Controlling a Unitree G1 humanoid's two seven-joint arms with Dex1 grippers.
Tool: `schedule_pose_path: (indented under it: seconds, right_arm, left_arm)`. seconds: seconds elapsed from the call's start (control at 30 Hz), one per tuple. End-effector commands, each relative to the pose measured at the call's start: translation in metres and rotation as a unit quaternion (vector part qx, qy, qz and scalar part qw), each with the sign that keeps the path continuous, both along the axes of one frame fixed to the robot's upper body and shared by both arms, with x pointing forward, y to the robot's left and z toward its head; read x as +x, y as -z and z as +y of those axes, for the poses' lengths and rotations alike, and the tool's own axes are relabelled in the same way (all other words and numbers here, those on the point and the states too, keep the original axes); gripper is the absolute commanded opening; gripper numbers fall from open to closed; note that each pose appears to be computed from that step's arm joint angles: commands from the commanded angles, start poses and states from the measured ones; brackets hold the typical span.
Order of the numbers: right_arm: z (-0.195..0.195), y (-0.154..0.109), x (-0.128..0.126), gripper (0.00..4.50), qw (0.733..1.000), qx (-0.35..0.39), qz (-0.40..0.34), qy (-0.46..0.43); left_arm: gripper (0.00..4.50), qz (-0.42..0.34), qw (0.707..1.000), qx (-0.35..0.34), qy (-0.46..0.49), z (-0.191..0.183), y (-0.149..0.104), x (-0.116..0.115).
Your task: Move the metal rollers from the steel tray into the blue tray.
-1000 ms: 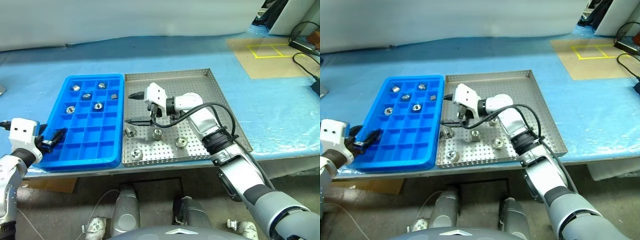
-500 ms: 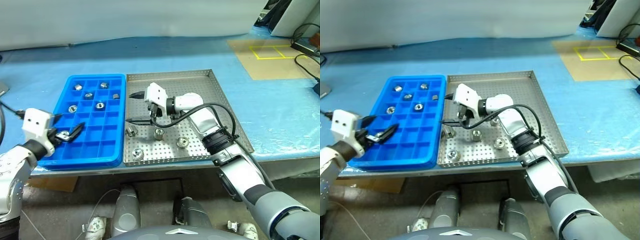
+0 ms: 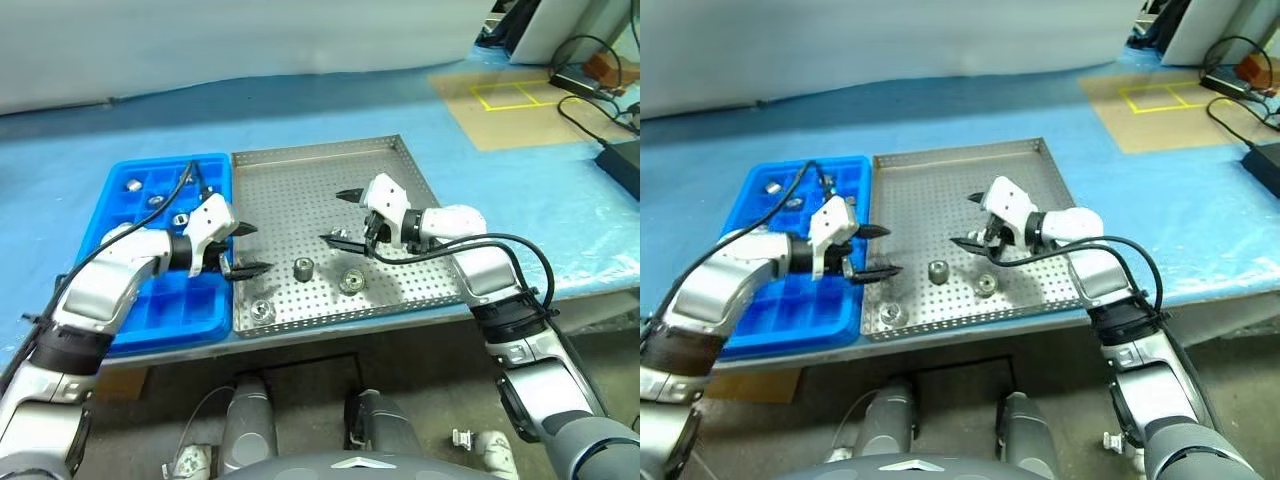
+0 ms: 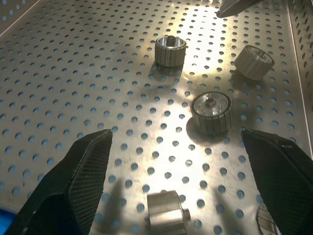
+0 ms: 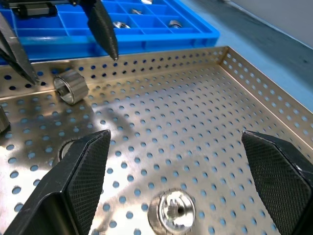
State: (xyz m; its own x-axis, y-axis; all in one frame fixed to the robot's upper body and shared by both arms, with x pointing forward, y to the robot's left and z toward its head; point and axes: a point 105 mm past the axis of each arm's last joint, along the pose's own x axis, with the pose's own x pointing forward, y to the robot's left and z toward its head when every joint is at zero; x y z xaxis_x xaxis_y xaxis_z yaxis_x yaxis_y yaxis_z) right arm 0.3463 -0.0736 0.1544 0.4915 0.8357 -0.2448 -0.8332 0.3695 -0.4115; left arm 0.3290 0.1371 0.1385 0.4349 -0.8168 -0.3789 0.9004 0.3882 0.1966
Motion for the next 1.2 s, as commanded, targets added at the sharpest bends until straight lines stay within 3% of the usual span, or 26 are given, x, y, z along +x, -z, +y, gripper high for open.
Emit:
schedule_pose_path:
  seconds: [0.03, 0.17, 0.3, 0.7, 1.2]
  right_arm:
    - [-0.002, -0.011, -0.008, 4.5, 0.999, 0.015, -0.024, 0.022]
    - [-0.011, -0.01, -0.013, 4.5, 0.998, 0.019, -0.022, 0.053]
    - [-0.025, -0.008, -0.015, 4.5, 0.996, 0.009, -0.026, 0.09]
    - [-0.03, 0.006, -0.027, 4.5, 0.994, -0.006, -0.018, 0.112]
    - [-0.029, 0.011, -0.021, 4.5, 0.993, -0.023, -0.024, 0.11]
  left_arm:
    - [4.45, -0.026, 0.999, 0.011, 0.045, -0.023, -0.004, 0.015]
    - [4.45, -0.039, 0.996, 0.023, 0.071, -0.043, 0.004, 0.03]
    - [4.45, -0.019, 0.991, 0.026, 0.13, -0.062, 0.008, 0.028]
    - [4.45, 0.017, 0.98, 0.071, 0.184, -0.032, 0.017, 0.017]
    - [4.45, 0.043, 0.982, 0.085, 0.162, -0.042, 0.053, 0.01]
